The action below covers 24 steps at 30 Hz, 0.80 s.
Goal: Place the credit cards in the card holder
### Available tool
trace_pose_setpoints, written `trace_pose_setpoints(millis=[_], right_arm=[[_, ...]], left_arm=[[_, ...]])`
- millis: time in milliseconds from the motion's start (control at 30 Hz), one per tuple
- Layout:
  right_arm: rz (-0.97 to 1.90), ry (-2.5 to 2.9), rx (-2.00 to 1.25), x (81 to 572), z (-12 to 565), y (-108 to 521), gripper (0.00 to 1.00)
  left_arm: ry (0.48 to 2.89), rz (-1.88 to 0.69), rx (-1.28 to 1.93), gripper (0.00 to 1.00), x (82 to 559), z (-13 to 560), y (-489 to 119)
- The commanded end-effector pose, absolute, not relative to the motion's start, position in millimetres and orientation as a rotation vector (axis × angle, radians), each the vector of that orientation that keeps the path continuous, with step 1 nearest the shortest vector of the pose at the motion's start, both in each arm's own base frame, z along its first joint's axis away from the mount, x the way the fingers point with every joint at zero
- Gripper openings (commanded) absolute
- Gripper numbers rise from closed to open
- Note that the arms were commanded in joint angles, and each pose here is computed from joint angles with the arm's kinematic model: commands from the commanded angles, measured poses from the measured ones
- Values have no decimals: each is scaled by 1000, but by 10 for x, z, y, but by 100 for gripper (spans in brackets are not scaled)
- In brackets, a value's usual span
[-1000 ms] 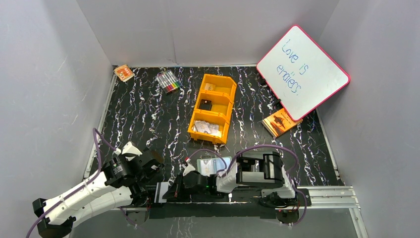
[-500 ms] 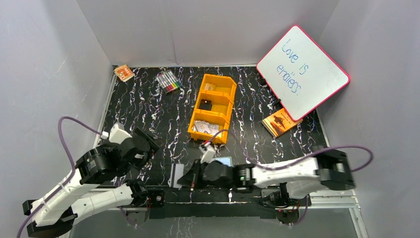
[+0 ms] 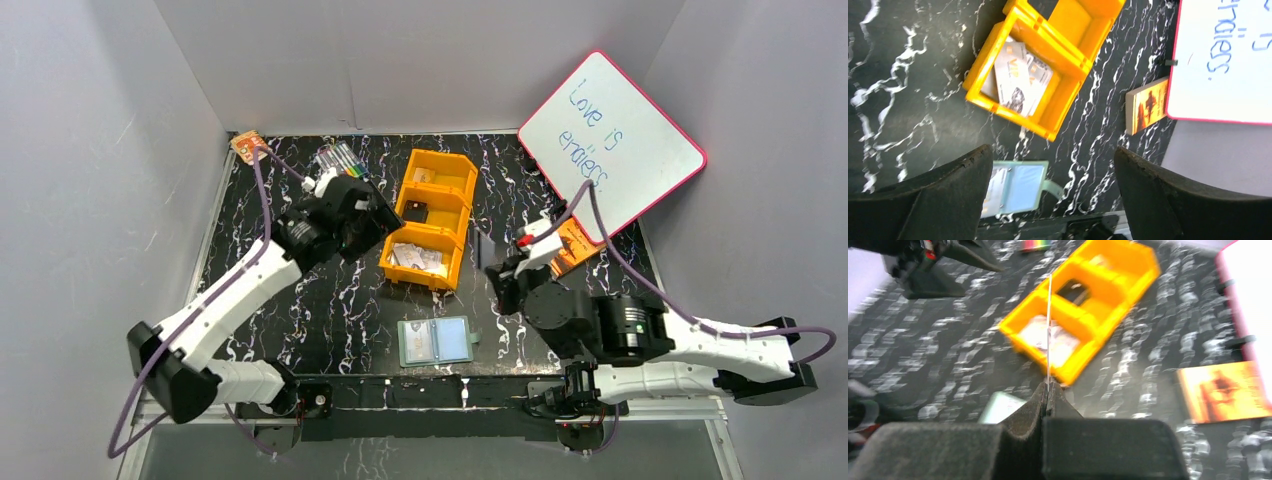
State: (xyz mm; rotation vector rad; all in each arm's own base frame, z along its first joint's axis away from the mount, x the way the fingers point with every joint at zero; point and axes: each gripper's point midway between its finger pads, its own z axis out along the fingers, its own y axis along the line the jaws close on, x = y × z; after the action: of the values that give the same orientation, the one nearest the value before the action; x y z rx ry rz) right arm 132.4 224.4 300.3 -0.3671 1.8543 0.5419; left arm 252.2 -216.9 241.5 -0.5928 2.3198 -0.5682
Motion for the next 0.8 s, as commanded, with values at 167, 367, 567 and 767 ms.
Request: trace_pose_setpoints(millis=[167,367,567,767], right_arm=[[-100,1311,-658,1786,3546,1896,0],[-252,1043,-833,1759,3711,2113,0],[-291,792,-975,1662,3767,2309,0],[-254,735,-1086,1582,3694,2474,0]], left_arm=[[2191,-1159,-576,89,2547,2826,-2552],[2147,-1111,-562,92,2208,2874,-2175],[2105,-1278,-329,92,1891,2911,-2261],[2168,-1319,-150,91,1730,2932,-2370]])
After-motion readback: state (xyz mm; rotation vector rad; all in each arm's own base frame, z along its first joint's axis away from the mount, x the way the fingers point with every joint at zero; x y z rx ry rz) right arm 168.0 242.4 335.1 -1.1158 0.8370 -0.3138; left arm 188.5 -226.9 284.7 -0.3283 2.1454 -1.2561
